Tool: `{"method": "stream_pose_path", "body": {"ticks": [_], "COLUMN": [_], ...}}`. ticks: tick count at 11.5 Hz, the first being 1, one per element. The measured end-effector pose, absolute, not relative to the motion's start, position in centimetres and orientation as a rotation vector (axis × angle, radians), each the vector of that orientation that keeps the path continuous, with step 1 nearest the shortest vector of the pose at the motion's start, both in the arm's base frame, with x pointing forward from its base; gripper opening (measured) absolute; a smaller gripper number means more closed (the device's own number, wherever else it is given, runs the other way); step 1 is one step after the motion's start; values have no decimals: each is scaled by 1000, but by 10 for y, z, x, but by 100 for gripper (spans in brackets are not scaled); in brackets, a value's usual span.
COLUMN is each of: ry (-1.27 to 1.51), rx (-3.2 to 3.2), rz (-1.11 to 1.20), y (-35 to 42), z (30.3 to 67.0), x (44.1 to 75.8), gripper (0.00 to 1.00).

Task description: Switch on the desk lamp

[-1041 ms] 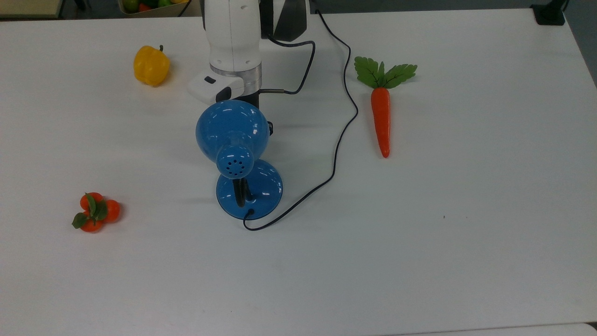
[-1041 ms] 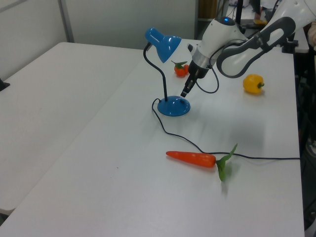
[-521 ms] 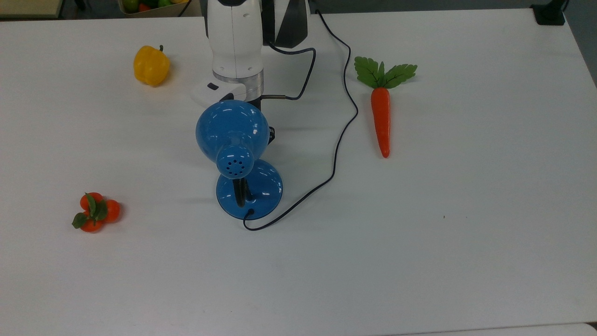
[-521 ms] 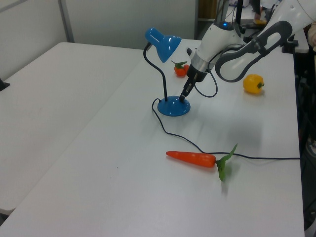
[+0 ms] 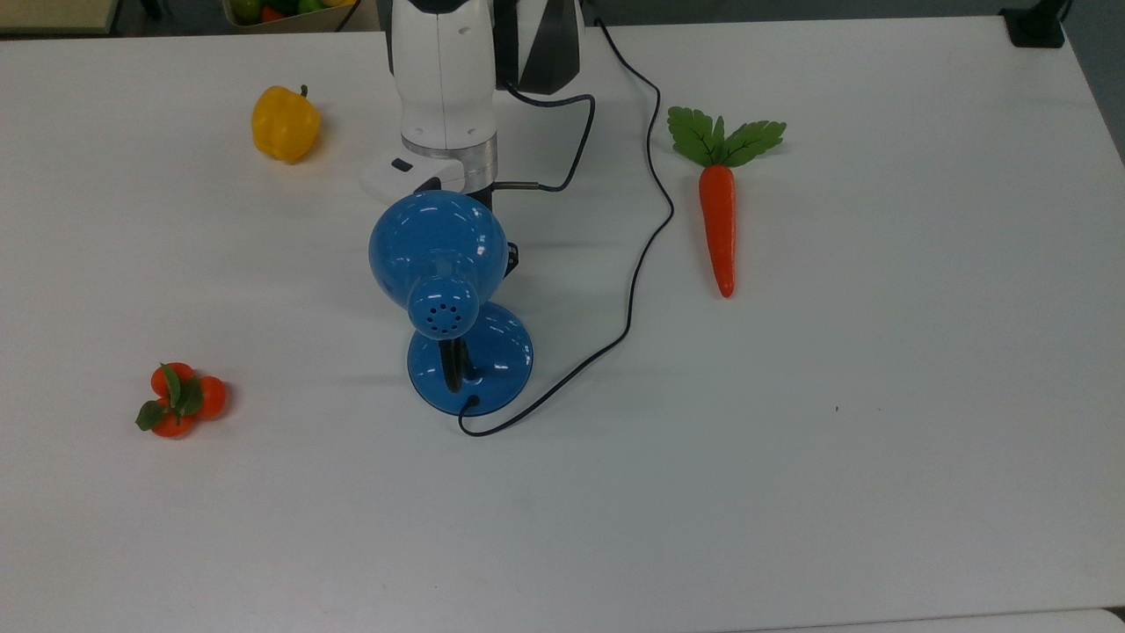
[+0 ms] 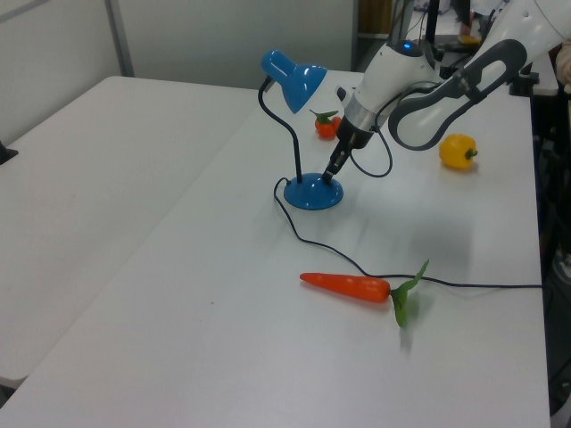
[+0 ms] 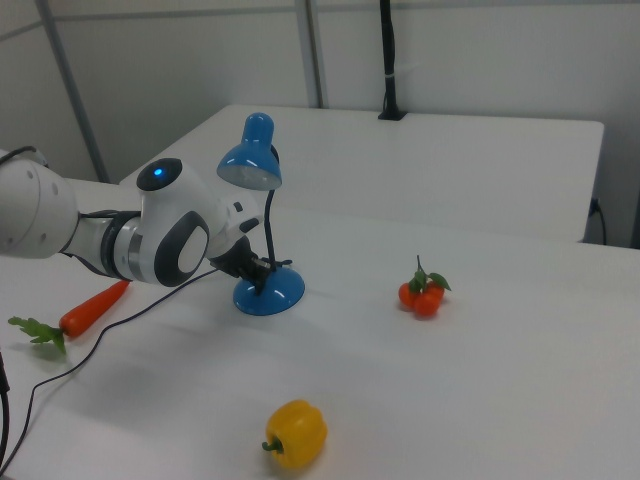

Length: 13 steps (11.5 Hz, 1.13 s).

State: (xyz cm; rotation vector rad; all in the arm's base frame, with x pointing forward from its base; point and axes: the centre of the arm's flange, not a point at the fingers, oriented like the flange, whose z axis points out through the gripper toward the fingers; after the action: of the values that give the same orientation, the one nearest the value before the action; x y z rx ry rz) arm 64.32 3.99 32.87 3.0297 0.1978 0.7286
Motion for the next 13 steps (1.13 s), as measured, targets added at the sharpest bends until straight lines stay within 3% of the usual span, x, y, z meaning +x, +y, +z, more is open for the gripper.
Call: {"method": "stream_pose_path", "body": {"ticks": [10, 13], "ry": [202, 200], "rx": [3026, 3054], "rz": [748, 590], "y": [42, 41], "z": [329, 337], "x": [645, 638], "gripper": [1, 1]}}
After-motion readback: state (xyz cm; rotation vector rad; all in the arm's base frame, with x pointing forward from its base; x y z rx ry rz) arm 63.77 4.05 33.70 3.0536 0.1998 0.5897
